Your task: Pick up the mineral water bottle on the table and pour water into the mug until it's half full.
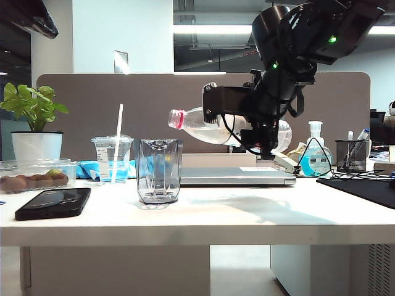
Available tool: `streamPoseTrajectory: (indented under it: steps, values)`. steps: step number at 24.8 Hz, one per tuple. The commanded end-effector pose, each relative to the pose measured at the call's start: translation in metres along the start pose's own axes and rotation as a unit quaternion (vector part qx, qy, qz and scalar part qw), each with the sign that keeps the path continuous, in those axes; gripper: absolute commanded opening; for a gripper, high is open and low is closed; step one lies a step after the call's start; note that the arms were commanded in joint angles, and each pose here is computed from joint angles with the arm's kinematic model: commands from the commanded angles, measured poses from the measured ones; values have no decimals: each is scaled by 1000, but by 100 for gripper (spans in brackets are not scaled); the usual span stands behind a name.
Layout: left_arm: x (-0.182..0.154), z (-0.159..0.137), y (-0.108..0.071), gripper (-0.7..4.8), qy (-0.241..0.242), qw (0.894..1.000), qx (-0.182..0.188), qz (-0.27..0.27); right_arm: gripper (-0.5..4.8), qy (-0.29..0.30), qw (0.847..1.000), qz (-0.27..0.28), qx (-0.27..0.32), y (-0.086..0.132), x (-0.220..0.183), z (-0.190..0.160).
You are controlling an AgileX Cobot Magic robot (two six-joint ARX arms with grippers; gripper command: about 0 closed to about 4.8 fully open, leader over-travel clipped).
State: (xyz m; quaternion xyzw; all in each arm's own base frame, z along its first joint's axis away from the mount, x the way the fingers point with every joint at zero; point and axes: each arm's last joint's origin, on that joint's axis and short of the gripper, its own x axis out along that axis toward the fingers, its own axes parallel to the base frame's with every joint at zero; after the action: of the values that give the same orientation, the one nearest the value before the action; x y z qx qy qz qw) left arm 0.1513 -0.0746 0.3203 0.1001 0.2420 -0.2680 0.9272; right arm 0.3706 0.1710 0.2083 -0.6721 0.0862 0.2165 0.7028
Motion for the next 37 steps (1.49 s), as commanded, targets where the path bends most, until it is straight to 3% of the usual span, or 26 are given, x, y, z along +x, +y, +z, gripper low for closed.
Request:
streamPoseTrajectory:
  steps: [1, 10, 21, 37]
  values:
    - [-1, 1, 0, -5, -6, 1000, 1, -1, 248, 2, 999, -32, -8, -10, -2, 2]
    - [-1, 0, 0, -5, -2, 1000, 0, -1, 257, 39, 998, -53, -11, -26, 13, 6]
    - [-1, 1, 0, -5, -3, 1000, 4, -1, 257, 17, 994, -63, -84, -28, 10, 17]
    - [-1, 0, 0, -5, -2, 1000, 4, -1, 257, 48, 984, -62, -162, -29, 10, 16]
